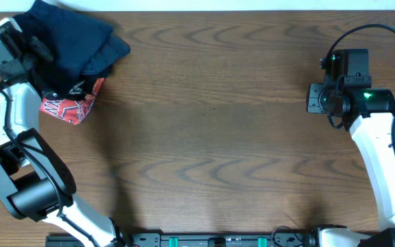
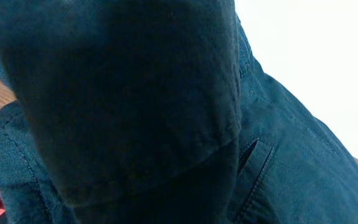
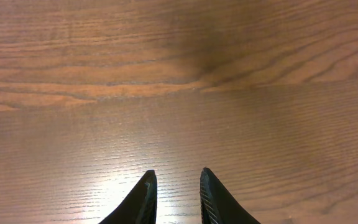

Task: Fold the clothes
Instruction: 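Carry the folded shorts with the left gripper onto the top-left pile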

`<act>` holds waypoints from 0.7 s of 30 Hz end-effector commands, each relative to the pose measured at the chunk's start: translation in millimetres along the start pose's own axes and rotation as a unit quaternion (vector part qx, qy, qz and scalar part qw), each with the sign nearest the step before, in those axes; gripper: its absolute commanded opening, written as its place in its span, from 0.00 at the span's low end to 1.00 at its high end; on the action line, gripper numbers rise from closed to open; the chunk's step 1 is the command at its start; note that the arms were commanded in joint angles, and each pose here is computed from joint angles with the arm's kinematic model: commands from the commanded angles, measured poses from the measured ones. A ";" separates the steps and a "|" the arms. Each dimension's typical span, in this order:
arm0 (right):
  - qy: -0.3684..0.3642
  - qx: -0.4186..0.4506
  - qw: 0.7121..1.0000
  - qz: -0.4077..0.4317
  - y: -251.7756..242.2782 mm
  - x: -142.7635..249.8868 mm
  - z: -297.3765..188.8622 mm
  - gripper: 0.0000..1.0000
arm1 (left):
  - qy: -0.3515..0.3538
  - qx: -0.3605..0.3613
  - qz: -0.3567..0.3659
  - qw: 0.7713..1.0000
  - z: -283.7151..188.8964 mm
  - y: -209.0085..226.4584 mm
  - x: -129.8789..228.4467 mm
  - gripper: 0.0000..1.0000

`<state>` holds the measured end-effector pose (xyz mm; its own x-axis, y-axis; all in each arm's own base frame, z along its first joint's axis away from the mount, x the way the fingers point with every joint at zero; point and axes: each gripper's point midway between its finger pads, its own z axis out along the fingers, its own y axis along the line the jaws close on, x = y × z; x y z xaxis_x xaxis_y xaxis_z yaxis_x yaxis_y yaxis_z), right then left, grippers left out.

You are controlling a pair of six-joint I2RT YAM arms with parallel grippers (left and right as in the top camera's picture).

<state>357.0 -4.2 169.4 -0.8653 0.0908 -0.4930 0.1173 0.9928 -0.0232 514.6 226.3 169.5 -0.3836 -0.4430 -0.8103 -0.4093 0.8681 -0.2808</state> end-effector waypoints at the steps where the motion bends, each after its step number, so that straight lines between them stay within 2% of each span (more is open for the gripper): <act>1: 0.002 0.005 1.000 -0.002 -3.3 0.3 1.0 0.22 | 0.001 -0.013 -0.011 1.000 -7.8 10.9 -6.8 0.10; 3: 0.002 0.005 1.000 -0.002 -3.3 0.4 1.0 0.22 | 0.023 -0.021 -0.017 0.999 -8.6 16.7 4.2 0.37; 5: 0.002 0.005 1.000 -0.002 -3.3 0.2 1.0 0.23 | 0.042 -0.028 -0.022 0.998 -10.1 21.9 13.2 0.94; 6: 0.001 0.005 1.000 -0.002 -3.3 -0.3 1.0 0.23 | 0.050 -0.032 -0.025 0.998 -12.1 24.7 15.9 0.98; 9: -0.004 0.004 1.000 -0.002 -3.0 -2.7 1.2 0.25 | 0.051 -0.057 -0.036 0.996 -24.4 37.5 11.7 0.98; 12: -0.012 0.004 1.000 -0.001 -2.6 -6.4 1.1 0.40 | 0.020 -0.102 -0.034 0.994 -48.8 52.1 -11.3 0.98; 15: -0.017 0.003 1.000 -0.001 -2.3 -8.9 1.0 0.48 | -0.028 -0.158 -0.029 0.987 -80.8 63.2 -41.3 0.98; 19: -0.020 0.002 1.000 0.000 -2.0 -10.7 1.0 0.56 | -0.066 -0.156 -0.026 0.985 -115.0 50.2 -67.3 0.98; 21: -0.020 0.002 1.000 0.000 -2.0 -10.7 1.0 0.65 | -0.069 -0.144 -0.024 0.987 -125.9 37.0 -70.7 0.98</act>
<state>365.7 -3.8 174.2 -0.8452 0.0854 -0.5276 0.1128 0.9934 -0.0199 429.9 267.3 254.6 -0.2834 -0.4555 -0.8439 -0.6375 0.7469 -0.1891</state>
